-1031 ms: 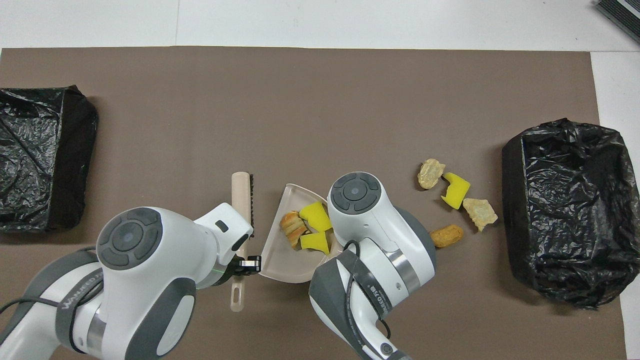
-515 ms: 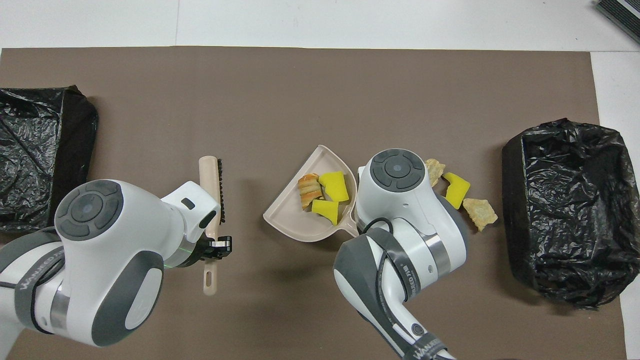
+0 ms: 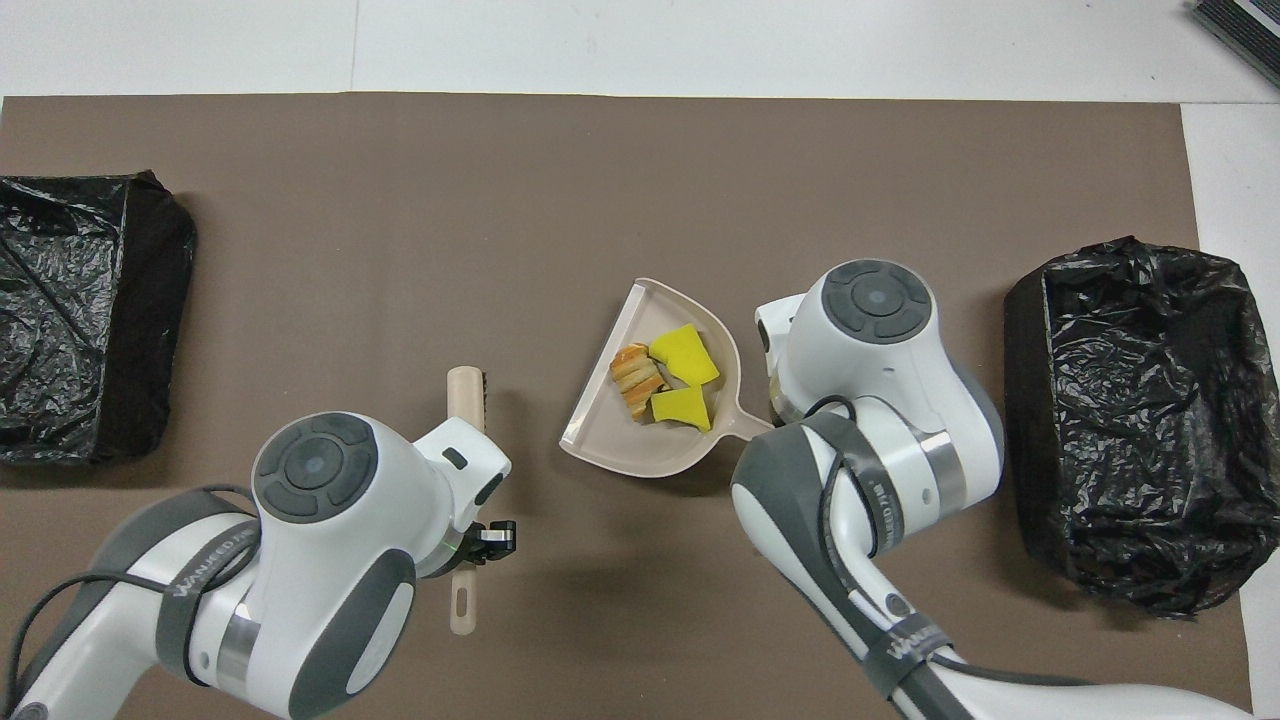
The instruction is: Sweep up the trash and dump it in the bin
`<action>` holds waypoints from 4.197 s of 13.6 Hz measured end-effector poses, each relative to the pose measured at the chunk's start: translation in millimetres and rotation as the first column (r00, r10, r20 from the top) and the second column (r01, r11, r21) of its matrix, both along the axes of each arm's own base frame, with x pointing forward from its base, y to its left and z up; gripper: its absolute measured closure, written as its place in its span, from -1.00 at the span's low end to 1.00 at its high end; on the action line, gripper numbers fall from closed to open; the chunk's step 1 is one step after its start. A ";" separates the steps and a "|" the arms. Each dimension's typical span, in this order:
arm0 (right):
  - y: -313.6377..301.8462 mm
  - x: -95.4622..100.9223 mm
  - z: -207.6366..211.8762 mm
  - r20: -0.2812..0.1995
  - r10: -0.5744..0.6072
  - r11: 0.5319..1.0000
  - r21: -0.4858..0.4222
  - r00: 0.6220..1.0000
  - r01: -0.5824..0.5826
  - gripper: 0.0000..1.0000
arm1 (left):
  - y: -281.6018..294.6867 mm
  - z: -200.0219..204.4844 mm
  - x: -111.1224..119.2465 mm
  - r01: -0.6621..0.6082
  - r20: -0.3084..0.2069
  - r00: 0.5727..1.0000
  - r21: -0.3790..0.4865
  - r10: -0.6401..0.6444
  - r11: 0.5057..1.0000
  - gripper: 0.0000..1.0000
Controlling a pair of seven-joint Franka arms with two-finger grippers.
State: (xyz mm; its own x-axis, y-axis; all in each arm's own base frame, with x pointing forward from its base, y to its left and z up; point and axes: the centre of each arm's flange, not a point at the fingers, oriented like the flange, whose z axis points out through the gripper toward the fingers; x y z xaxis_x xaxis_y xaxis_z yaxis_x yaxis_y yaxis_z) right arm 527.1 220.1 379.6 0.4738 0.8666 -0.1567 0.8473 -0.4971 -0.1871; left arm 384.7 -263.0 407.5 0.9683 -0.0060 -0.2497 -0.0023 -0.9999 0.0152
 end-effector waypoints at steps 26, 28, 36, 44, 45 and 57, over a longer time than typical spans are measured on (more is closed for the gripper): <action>-532.9 -21.4 147.7 -0.334 0.403 0.747 -0.418 0.852 -0.517 0.36 | -81.7 -60.8 -100.3 -0.003 0.030 1.000 -0.048 0.005 0.999 0.46; -521.6 -13.3 150.3 -0.374 0.423 0.703 -0.439 0.826 -0.559 0.36 | -81.3 -60.9 -100.0 -0.004 0.030 1.000 -0.048 0.006 0.999 0.46; -497.7 0.6 171.6 -0.411 0.433 0.649 -0.475 0.802 -0.594 0.36 | -80.8 -61.0 -99.5 -0.006 0.030 1.000 -0.048 0.008 0.999 0.46; -385.6 14.6 187.7 -0.206 0.419 0.851 -0.248 0.884 -0.462 0.36 | -78.1 -56.2 -71.9 -0.053 0.026 0.998 -0.072 0.055 0.996 0.46; -357.5 20.6 184.3 -0.168 0.411 0.868 -0.228 0.896 -0.441 0.36 | -78.7 -57.9 -72.2 -0.052 0.023 0.998 -0.070 0.053 0.996 0.46; -142.3 52.6 137.0 0.086 -0.521 0.849 -0.053 0.849 0.526 0.36 | -25.3 -4.4 11.0 -0.079 0.034 0.996 -0.130 0.085 0.988 -1.00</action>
